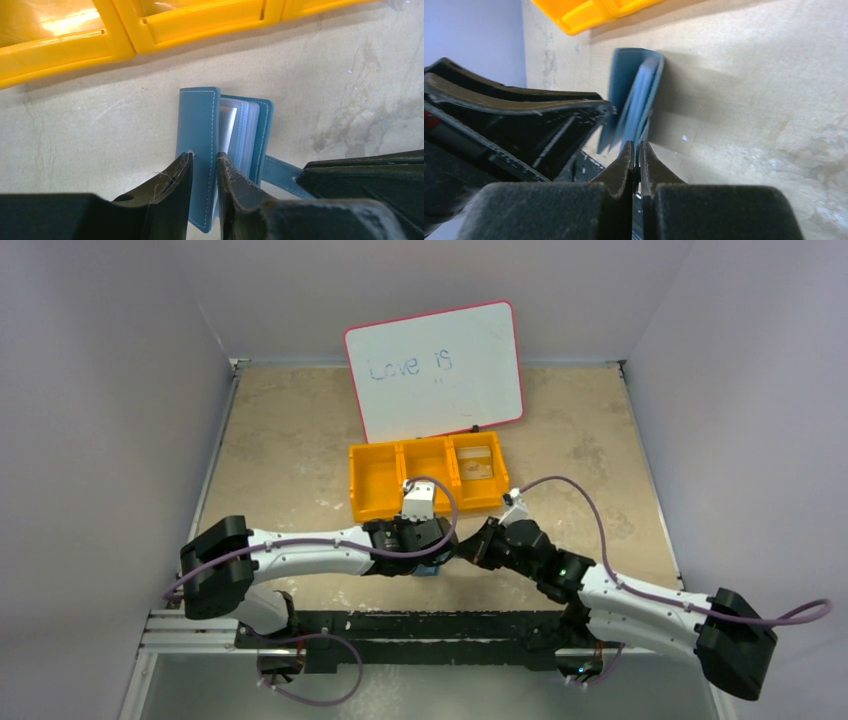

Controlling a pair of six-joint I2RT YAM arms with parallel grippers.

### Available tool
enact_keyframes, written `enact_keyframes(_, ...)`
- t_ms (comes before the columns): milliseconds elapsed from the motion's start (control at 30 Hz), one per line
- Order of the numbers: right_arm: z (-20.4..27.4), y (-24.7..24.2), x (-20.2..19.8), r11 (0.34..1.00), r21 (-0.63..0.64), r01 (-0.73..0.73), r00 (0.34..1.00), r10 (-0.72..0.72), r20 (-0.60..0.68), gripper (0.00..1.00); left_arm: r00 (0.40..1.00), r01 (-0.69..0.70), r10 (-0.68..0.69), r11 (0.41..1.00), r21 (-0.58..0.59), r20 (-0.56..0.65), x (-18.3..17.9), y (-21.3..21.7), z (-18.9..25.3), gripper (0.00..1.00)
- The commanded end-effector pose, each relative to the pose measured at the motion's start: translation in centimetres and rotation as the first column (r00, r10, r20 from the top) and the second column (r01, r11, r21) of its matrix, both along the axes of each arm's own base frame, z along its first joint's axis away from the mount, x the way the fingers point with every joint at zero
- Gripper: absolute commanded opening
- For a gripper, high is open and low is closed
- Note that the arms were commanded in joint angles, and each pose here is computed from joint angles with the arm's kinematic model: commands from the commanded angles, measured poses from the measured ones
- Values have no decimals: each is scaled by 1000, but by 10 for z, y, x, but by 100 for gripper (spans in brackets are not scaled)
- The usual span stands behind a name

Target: Take the credit cards out of the card holder

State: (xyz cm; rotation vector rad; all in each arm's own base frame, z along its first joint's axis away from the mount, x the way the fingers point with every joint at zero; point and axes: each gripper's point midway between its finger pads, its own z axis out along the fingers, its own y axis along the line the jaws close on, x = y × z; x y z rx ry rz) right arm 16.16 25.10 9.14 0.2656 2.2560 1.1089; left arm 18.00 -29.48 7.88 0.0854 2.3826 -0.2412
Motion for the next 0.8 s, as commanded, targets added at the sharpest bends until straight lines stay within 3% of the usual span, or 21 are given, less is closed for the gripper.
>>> enact_keyframes(0, -14, -12, 5, 995, -69, 76, 996, -78, -39, 0, 996, -86, 82, 992, 96, 46, 4, 32, -13, 21)
enact_keyframes(467, -62, -39, 11, 940, -300, 164, 970, -209, -122, 0, 978, -196, 185, 974, 116, 94, -1, 82, -24, 12)
enact_keyframes(667, -44, -24, 18, 944, -314, 98, 987, -131, -87, 5, 984, -180, 179, 982, 52, 25, -12, 75, -49, 8)
enact_keyframes(767, -24, -17, 23, 944, -323, 69, 994, -93, -60, 13, 982, -188, 187, 982, 23, 14, -13, 72, -52, 6)
